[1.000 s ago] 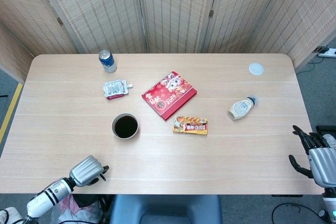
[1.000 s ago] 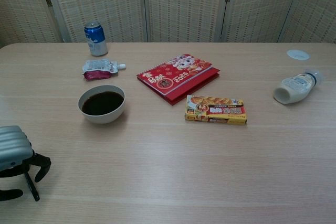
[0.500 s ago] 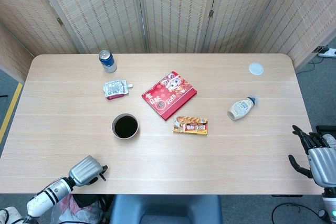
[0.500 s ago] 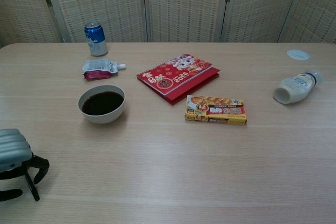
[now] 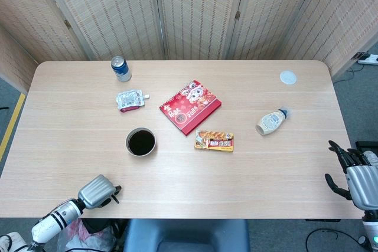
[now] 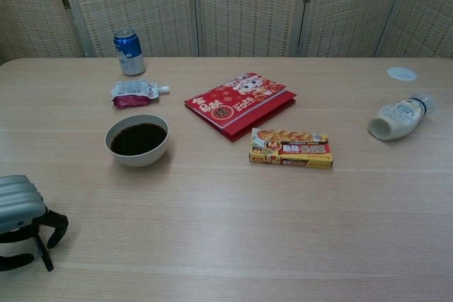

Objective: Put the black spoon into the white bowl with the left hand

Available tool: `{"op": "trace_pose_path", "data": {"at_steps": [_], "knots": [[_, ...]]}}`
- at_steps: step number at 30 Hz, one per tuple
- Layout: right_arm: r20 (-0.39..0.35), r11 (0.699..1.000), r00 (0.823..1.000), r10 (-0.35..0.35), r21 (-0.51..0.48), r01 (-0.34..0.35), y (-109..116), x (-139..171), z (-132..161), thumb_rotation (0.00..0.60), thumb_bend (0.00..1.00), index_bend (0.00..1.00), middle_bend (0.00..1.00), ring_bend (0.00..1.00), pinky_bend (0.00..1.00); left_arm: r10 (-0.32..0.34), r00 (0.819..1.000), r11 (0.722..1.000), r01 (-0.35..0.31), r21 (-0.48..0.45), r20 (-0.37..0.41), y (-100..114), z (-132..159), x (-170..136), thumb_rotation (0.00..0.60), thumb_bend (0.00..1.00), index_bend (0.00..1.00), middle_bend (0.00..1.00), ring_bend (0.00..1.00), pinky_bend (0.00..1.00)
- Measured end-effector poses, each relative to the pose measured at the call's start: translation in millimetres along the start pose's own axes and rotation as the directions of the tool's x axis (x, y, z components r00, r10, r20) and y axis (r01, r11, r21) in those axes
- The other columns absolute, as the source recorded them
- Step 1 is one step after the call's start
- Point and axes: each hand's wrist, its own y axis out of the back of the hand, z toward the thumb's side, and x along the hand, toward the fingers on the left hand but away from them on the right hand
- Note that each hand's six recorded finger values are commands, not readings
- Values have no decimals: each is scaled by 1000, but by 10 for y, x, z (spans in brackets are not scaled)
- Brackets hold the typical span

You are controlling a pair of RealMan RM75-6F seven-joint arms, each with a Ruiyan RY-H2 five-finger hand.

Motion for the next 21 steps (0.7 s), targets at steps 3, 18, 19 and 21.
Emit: {"op": "trace_pose_path", "data": {"at_steps": [3,18,19,21], "knots": [[-1,1000,1000,0,1,0,-1,-2,2,600,294,74,241,321,217,0,1000,1000,0,0,-4,-13,-2,3,600,406,505,976,956,1000],[1,1000,1000,0,3,0,4,0,11,600,293,74,241,321,217,8,1000,1000,-8,-12,-9,-55,-13,25,600,406,528,976,956,1000],[1,1000,1000,1,3,-1,3,1,11,600,293,74,241,321,217,9,1000,1000,-9,-13,-10,-60,-15,27,600,406,528,976,956,1000],[1,1000,1000,1,3,-1,1,0,11,600,293,74,240,321,217,9,1000,1000,-9,-12,-12,-68,-20,29,600,405,527,976,956,1000]]}}
